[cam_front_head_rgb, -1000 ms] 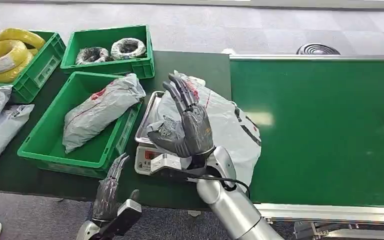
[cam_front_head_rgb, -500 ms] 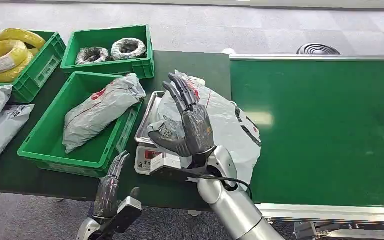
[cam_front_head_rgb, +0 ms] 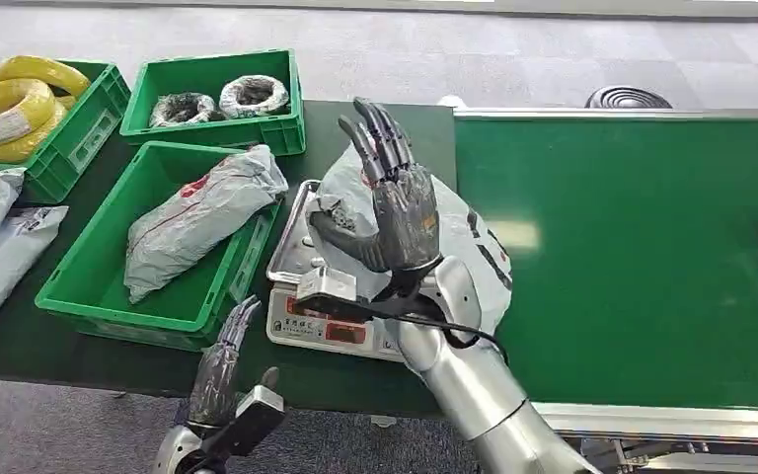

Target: Moved the parcel from conveyor to table for the left to box.

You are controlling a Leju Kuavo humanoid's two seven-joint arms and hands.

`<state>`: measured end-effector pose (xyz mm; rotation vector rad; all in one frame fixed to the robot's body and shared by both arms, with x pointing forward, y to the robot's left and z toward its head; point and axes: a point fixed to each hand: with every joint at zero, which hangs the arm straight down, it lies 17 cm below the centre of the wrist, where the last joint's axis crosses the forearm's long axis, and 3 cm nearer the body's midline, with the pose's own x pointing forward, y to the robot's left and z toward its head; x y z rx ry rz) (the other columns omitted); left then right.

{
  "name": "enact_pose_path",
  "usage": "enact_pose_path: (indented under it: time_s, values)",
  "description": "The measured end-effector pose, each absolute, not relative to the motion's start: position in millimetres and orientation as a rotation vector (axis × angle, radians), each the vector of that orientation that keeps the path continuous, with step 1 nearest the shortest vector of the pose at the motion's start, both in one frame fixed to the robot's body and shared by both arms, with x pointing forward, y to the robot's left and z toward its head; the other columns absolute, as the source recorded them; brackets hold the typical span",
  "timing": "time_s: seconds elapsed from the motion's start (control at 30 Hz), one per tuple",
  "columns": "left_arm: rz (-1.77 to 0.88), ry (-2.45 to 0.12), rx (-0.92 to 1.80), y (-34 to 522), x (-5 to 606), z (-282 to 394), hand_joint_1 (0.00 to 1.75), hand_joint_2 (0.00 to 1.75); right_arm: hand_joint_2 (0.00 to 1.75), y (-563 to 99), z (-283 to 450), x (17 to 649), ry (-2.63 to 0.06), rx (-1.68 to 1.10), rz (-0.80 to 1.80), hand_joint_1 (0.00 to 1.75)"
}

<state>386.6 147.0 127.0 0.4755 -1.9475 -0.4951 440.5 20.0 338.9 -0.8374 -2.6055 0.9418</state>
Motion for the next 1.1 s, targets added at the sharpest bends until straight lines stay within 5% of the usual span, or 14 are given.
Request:
enact_pose_path:
  time_s: [0.3,0.57,0.77,1.1]
  values:
    - [-0.493,-1.942,0.478,146,388,124,0.00,0.00,1.75,10,400,418,-2.743,-1.020,0.806,0.00]
    - [-0.464,-1.938,0.500,152,384,120,0.00,0.00,1.75,-129,499,399,-2.798,-1.166,0.119,0.00]
    - [-0.446,-1.926,0.518,157,381,116,0.00,0.00,1.75,-201,517,382,-2.778,-1.237,-0.161,0.00]
    - [-0.440,-1.914,0.530,161,377,112,0.00,0.00,1.75,-241,515,374,-2.737,-1.303,-0.279,0.00]
